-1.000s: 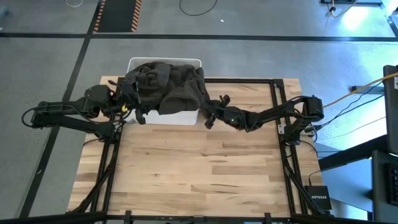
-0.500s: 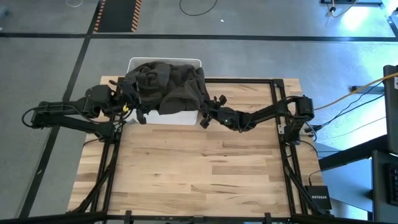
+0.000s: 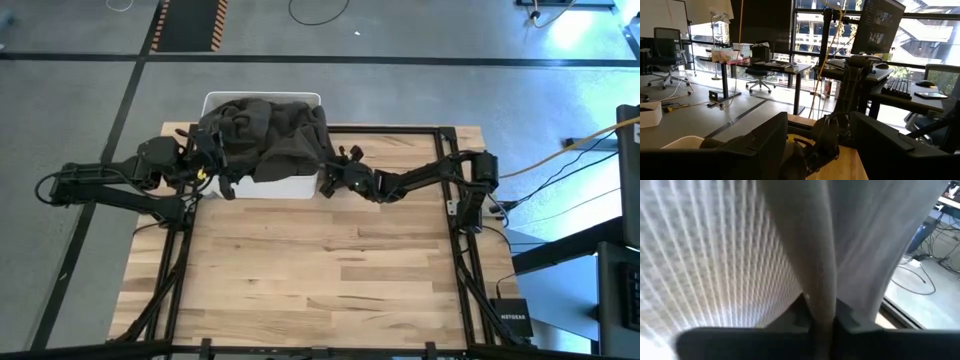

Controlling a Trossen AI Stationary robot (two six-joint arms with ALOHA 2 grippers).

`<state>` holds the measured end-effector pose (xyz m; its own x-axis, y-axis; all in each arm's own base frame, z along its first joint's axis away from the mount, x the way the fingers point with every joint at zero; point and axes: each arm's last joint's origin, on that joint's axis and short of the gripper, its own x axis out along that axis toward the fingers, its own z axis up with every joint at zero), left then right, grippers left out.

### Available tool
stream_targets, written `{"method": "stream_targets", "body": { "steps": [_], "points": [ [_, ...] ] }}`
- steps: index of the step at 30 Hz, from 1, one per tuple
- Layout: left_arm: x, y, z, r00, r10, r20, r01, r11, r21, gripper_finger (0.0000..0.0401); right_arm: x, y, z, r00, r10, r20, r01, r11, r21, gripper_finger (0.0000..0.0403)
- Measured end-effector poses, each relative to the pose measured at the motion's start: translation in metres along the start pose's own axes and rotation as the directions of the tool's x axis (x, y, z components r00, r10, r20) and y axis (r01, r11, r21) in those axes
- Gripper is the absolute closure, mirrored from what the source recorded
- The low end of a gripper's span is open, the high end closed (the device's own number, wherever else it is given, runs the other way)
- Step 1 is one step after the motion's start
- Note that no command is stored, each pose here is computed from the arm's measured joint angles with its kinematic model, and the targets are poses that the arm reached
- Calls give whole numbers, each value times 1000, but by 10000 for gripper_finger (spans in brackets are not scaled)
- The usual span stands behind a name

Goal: Sort clothes
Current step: Put the black shirt into the bin

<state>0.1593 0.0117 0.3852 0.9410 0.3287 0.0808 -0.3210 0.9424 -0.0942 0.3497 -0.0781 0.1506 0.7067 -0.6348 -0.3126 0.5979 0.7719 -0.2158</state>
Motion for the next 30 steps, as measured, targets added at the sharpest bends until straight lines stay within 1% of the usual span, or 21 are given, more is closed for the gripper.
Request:
{"method": "stream_targets", "body": {
  "steps": [1, 2, 6, 8, 11, 15, 17, 21, 25, 30],
  "points": [
    [0, 0, 0, 1000, 0, -1, 0, 1000, -1, 190, 0, 0, -1, 1000, -1, -9, 1, 1000, -10, 385],
    [0, 0, 0, 1000, 0, -1, 0, 1000, -2, 190, 1, -2, -1, 1000, -13, -11, 12, 1000, -24, 388],
    [0, 0, 0, 1000, 0, -5, 0, 1000, -3, 190, -1, -4, 2, 997, -75, -10, 74, 995, -59, 373],
    [0, 0, -1, 1000, 0, -6, 0, 1000, -4, 190, -5, -7, 7, 996, -93, -3, 93, 992, -81, 381],
    [0, 0, -1, 1000, 0, -6, 0, 1000, -5, 190, -12, -12, 19, 995, -102, 19, 104, 988, -111, 394],
    [0, 0, -1, 1000, 0, -6, 0, 1000, -7, 190, -26, -22, 39, 986, -157, 63, 164, 979, -123, 385],
    [0, 0, -1, 1000, 1, -6, -1, 1000, -9, 190, -35, -28, 50, 980, -177, 89, 188, 973, -134, 387],
    [0, 0, -1, 1000, 1, -5, -1, 1000, -9, 190, -52, -39, 69, 972, -184, 144, 203, 970, -132, 396],
    [0, 0, 0, 1000, 1, -5, -1, 1000, -10, 190, -64, -46, 88, 962, -188, 198, 212, 971, -108, 389],
    [0, 0, 0, 1000, 1, -4, -1, 1000, -10, 190, -69, -47, 123, 950, -91, 299, 118, 990, -73, 395]
  ]
}}
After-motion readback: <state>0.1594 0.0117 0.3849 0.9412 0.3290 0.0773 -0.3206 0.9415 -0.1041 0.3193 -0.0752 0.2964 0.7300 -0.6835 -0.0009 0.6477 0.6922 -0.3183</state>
